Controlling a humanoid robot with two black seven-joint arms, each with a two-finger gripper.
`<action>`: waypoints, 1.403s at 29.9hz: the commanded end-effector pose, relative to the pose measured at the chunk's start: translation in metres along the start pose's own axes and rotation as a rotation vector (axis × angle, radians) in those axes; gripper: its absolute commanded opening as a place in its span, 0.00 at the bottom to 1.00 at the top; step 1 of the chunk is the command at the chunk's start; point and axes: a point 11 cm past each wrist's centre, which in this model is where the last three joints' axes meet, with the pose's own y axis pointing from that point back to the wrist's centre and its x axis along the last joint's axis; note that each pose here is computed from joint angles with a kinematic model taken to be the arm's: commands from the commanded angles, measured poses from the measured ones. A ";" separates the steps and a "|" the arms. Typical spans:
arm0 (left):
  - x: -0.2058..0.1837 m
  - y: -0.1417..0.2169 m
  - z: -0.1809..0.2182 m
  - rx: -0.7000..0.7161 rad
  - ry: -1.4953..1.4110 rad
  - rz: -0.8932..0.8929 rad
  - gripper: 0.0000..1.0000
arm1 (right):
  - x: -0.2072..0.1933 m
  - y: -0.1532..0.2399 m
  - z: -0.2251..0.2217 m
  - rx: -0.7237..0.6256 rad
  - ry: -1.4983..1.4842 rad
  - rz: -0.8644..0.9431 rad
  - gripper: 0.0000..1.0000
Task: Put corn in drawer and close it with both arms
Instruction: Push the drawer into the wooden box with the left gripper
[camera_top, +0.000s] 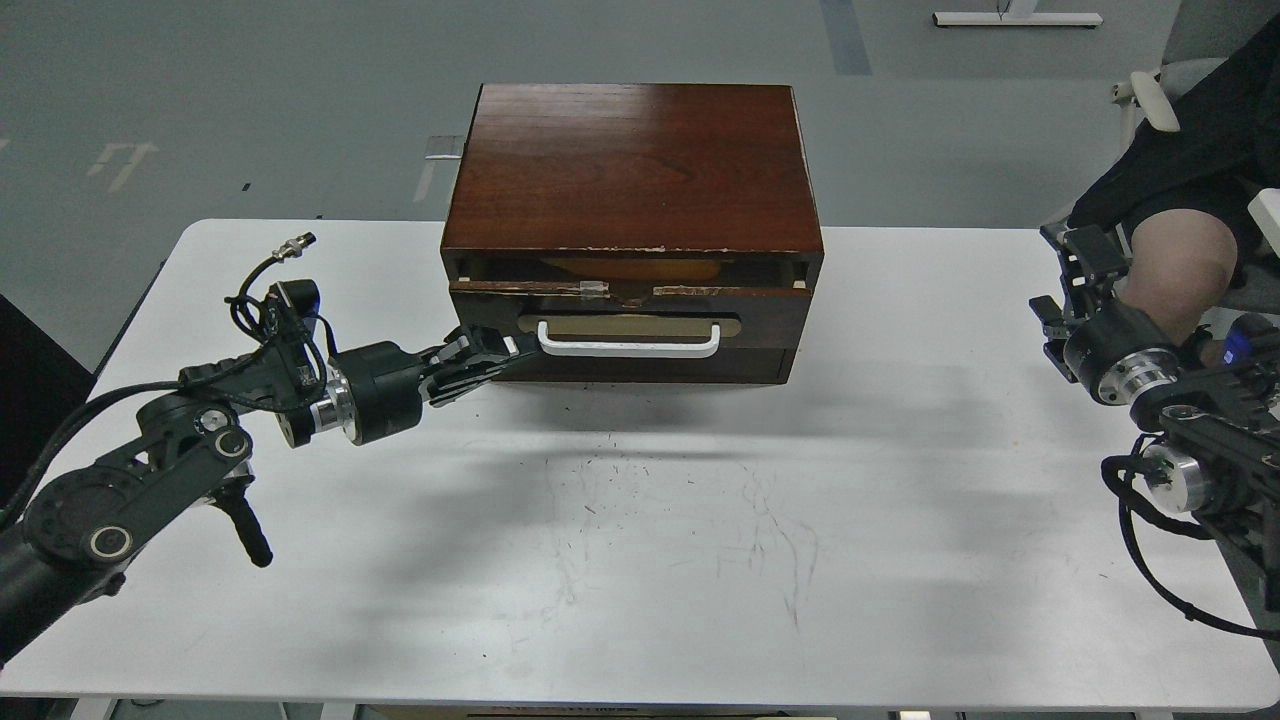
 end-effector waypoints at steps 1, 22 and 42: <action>-0.001 -0.002 0.001 -0.005 0.002 -0.002 0.00 | 0.000 0.000 0.001 -0.002 0.000 0.000 1.00; 0.015 -0.014 -0.003 0.011 0.015 0.036 0.00 | 0.001 0.000 0.000 -0.001 0.001 0.003 1.00; 0.021 -0.023 0.000 -0.006 0.018 0.047 0.00 | 0.003 0.001 0.000 -0.001 0.003 0.007 1.00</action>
